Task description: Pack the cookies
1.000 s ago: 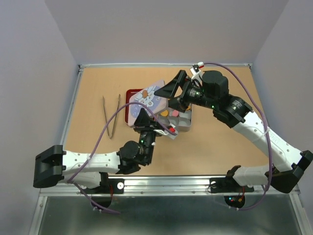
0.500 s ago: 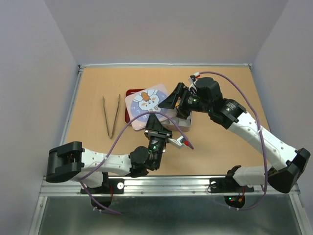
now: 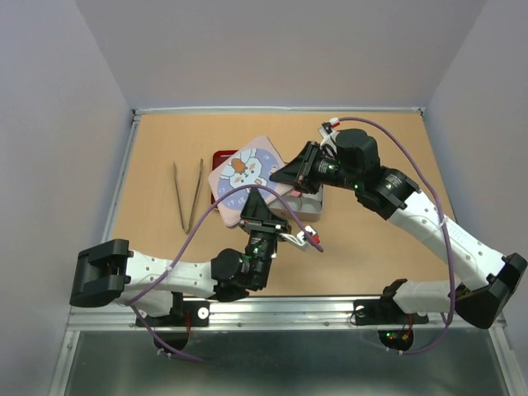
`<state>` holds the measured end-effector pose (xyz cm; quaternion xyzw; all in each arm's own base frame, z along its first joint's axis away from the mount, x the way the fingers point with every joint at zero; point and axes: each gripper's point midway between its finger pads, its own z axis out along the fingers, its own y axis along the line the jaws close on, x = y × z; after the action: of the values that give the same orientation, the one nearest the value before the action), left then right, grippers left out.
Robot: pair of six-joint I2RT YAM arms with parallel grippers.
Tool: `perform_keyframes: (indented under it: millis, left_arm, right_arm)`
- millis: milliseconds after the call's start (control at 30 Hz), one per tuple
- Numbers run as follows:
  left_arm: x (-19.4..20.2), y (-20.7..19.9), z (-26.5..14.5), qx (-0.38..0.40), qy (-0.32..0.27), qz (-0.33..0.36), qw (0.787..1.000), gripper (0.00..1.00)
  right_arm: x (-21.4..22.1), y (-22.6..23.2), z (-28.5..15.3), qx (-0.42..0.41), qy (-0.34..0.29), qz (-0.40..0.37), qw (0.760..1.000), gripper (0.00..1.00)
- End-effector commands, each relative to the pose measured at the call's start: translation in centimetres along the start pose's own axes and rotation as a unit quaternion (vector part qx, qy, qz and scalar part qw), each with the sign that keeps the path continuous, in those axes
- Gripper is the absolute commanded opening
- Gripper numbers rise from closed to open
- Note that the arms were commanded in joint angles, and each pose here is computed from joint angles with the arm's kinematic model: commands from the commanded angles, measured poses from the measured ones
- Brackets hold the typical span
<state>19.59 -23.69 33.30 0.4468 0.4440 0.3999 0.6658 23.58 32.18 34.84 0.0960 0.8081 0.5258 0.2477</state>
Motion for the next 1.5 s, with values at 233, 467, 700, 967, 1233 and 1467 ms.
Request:
perform_keyframes:
  millis: [233, 467, 700, 967, 1233, 1467]
  left_arm:
    - [5.9, 6.6, -1.5, -0.092, 0.105, -0.357, 0.924, 0.70]
    - [6.3, 6.1, -1.8, -0.055, 0.144, -0.406, 0.901, 0.88]
    - [-1.2, 4.6, 0.6, 0.046, 0.080, -0.540, 0.836, 0.99]
    - [1.4, 8.6, 4.7, 0.137, -0.015, -0.655, 0.743, 0.99]
    - [1.3, 4.0, 6.6, 0.243, -0.040, -0.695, 0.676, 0.95]
    - [1.5, 2.4, 7.0, 0.249, -0.030, -0.700, 0.668, 0.92]
  right_arm:
    - [-6.2, 0.5, -4.1, 0.018, -0.187, -0.059, 0.980, 0.00]
    - [-10.2, 1.0, -7.3, 0.043, -0.299, -0.072, 0.950, 0.01]
    - [-11.9, -0.9, -9.9, 0.079, -0.370, -0.067, 0.923, 0.01]
    - [-10.4, -5.6, -10.0, 0.111, -0.371, -0.048, 0.921, 0.00]
    - [-8.0, -8.6, -7.6, -0.018, -0.360, -0.008, 0.933, 0.00]
    - [-7.4, -12.3, -8.5, -0.105, -0.376, 0.019, 0.921, 0.00]
